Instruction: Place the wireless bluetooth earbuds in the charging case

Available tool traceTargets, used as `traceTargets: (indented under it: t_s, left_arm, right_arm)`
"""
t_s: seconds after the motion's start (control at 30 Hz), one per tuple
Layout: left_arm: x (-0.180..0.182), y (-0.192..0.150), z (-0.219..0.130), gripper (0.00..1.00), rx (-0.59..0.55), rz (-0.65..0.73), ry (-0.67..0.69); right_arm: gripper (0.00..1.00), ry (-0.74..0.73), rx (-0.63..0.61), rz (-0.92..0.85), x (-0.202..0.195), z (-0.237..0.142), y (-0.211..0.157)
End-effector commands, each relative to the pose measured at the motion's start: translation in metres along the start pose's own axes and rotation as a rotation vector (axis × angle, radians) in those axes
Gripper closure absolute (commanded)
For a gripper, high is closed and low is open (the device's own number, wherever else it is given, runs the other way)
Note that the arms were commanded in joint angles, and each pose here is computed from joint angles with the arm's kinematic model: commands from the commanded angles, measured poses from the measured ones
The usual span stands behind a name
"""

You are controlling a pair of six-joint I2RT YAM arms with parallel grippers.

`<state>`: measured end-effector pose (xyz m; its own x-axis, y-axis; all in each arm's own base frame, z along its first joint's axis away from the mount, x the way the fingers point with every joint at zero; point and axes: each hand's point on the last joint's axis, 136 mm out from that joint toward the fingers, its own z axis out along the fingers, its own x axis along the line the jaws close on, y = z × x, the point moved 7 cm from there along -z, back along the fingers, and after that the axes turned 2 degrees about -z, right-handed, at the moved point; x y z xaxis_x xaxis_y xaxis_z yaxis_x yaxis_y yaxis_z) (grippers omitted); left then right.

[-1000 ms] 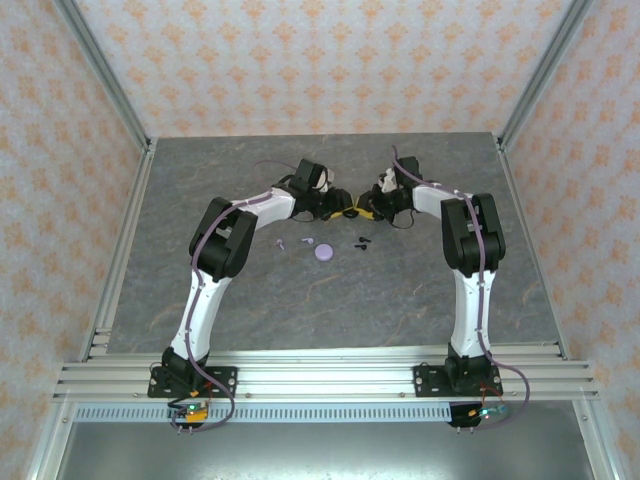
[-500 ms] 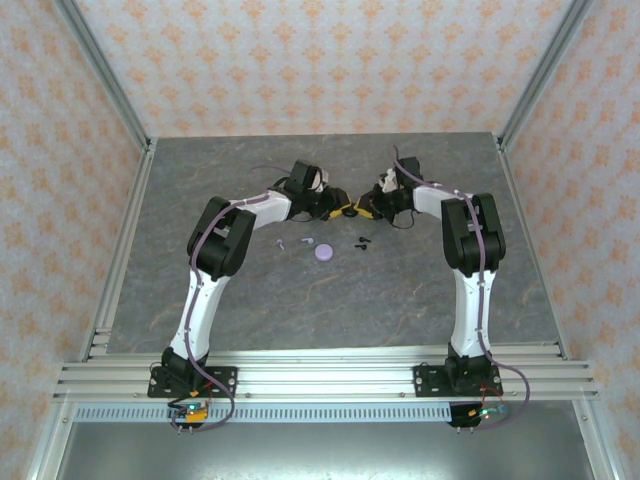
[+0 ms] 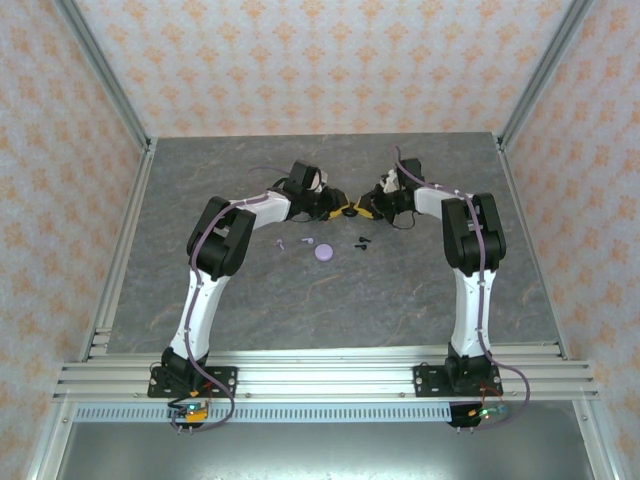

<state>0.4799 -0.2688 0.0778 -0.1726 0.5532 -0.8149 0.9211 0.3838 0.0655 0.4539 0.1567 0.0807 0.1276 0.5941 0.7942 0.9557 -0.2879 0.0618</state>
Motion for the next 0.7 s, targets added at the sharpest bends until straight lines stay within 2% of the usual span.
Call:
traceTargets:
  t_s: [0.0, 0.17, 0.27, 0.5, 0.67]
  left_arm:
    - [0.008, -0.026, 0.026, 0.71, 0.079, 0.022, -0.018]
    - [0.005, -0.026, 0.025, 0.74, 0.077, 0.025, -0.025]
    - [0.003, -0.026, 0.023, 0.81, 0.071, 0.028, -0.025]
    - [0.002, -0.029, 0.012, 0.81, 0.055, 0.069, 0.013]
    - [0.001, -0.032, 0.007, 0.81, 0.062, 0.09, 0.024]
  right_arm:
    - [0.86, 0.085, 0.072, -0.014, 0.011, 0.011, -0.012]
    - [0.86, 0.091, 0.072, -0.018, 0.013, 0.009, -0.014]
    - [0.85, 0.087, 0.074, -0.019, 0.013, 0.007, -0.015]
    - [0.71, 0.015, 0.023, -0.052, 0.016, -0.011, -0.016]
    - [0.67, -0.008, 0.012, -0.065, 0.015, -0.021, -0.016]
